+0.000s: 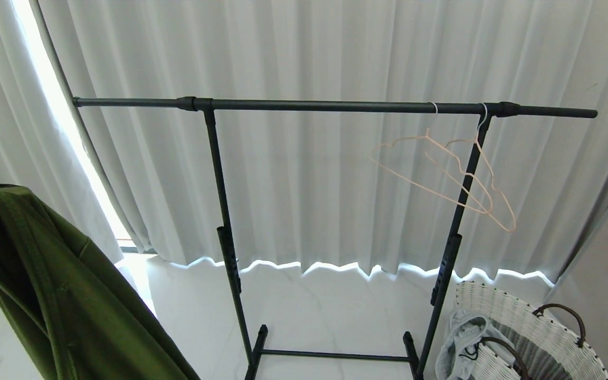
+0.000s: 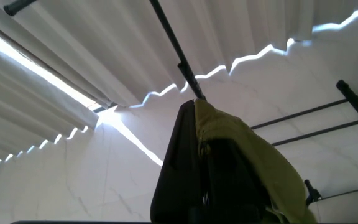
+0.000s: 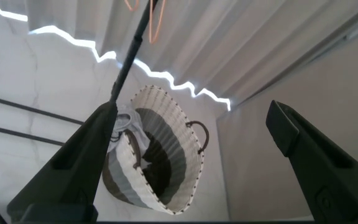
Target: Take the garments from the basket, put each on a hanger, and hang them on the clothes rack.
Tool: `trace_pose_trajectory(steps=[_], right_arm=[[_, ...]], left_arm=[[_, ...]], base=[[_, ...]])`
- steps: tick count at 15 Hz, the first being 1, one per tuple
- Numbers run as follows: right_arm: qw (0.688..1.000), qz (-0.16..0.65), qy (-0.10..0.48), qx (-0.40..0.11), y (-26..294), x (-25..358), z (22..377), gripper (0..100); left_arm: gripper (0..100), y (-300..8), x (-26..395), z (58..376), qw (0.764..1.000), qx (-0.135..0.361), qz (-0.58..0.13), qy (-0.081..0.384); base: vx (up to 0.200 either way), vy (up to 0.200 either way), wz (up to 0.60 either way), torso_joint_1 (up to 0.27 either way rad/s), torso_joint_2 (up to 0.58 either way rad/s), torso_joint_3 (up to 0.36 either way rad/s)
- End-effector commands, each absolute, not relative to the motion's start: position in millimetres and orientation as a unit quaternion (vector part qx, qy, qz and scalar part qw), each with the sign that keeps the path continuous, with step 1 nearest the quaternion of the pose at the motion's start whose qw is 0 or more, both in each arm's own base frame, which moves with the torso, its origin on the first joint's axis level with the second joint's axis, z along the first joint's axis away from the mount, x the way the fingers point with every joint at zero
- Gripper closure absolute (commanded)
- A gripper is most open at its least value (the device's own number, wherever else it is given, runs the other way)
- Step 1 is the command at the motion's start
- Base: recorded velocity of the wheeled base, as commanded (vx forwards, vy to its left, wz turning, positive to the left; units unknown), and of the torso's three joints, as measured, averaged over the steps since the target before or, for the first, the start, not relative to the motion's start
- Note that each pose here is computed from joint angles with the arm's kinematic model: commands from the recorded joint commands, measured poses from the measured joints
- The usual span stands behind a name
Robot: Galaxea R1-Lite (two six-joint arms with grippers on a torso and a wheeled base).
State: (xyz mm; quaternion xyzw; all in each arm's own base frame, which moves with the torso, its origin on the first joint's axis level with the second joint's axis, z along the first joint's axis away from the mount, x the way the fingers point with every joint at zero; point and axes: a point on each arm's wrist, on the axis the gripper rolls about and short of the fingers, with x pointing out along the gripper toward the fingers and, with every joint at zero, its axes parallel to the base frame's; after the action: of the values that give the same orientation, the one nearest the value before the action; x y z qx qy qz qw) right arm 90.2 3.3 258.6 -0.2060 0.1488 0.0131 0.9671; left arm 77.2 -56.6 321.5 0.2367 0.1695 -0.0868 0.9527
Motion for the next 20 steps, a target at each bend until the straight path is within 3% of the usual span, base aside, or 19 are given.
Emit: trace_pose_trajectory(steps=[1, 5, 10, 14, 20], right_arm=[[0.967, 0.013, 0.151, -0.206, 3.3, 90.8, 258.4, 0], [0.967, 0.014, 0.150, -0.206, 3.4, 90.8, 258.4, 0], [0.968, 0.014, 0.149, -0.202, 3.4, 90.4, 258.5, 0], [0.969, 0.013, 0.151, -0.194, 3.4, 90.5, 257.6, 0], [0.969, 0.013, 0.152, -0.194, 3.4, 90.6, 256.9, 0]], left_arm=[[100, -55.5, 76.1, 321.8, 0.953, 0.235, -0.087, 0.168], [100, -55.0, 75.7, 322.3, 0.954, 0.235, -0.087, 0.166], [100, -55.0, 75.7, 321.9, 0.953, 0.237, -0.085, 0.167], [100, -54.5, 75.8, 322.1, 0.951, 0.252, -0.076, 0.165], [100, -54.2, 75.5, 320.1, 0.949, 0.257, -0.076, 0.167]], base=[[0.000, 0.000, 0.00, 0.000, 0.00, 0.000], [0.000, 0.000, 0.00, 0.027, -0.06, -0.030], [0.000, 0.000, 0.00, 0.204, -0.46, -0.246], [0.000, 0.000, 0.00, 0.064, -0.13, -0.074], [0.000, -0.200, 0.00, 0.014, -0.01, -0.006]])
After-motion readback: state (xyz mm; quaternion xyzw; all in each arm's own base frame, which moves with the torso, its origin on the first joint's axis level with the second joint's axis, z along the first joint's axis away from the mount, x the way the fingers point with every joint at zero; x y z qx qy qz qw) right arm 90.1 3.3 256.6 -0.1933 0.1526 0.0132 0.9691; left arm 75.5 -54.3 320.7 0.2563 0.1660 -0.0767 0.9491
